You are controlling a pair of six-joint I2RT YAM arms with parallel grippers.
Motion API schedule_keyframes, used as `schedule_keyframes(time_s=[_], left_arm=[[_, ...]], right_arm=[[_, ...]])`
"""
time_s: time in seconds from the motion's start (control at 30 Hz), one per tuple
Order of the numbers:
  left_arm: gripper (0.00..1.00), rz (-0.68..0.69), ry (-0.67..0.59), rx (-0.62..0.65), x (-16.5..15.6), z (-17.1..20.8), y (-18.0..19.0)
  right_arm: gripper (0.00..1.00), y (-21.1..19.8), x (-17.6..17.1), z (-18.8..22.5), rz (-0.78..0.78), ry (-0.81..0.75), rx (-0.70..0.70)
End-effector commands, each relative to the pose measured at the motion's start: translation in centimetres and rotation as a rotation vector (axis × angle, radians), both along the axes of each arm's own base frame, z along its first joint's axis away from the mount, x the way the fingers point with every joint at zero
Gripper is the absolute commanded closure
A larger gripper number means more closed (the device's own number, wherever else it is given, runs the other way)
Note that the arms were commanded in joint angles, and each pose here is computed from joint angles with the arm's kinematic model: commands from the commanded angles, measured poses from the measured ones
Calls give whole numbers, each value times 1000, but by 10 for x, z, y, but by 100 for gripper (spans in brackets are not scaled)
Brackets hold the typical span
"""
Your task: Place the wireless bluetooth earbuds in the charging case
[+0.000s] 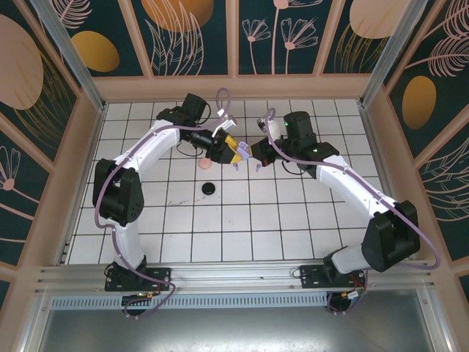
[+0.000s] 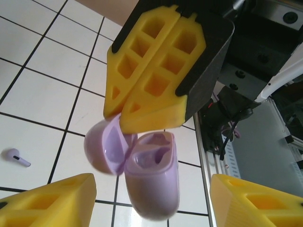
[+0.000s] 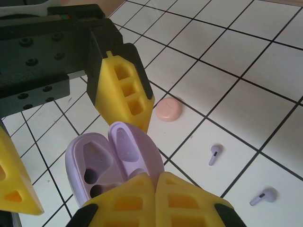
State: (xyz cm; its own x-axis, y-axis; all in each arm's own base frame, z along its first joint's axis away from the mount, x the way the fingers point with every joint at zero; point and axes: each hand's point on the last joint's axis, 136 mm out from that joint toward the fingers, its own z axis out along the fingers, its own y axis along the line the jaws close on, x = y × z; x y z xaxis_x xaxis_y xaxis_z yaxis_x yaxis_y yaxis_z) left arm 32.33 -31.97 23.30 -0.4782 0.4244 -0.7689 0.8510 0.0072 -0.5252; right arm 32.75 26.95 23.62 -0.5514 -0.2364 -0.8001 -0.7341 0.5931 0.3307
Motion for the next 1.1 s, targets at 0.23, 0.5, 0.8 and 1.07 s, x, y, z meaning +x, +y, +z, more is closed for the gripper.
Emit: schedule_keyframes(time_s=[0.23,0.5,0.8,1.07], left_arm=[[43,-37,5,-58,-2,5,-2],[51,-53,12,-71,-6,4,-1],[83,-81,36,-82,-13,1,0],[100,-71,5,-100,-9,0,0]], right_arm=[[100,20,3,11,27,-28,26],[100,19,9,11,4,-35,19],[100,18,15,13,-27,-46,21],[48,3,18,39,-116,-75,51]])
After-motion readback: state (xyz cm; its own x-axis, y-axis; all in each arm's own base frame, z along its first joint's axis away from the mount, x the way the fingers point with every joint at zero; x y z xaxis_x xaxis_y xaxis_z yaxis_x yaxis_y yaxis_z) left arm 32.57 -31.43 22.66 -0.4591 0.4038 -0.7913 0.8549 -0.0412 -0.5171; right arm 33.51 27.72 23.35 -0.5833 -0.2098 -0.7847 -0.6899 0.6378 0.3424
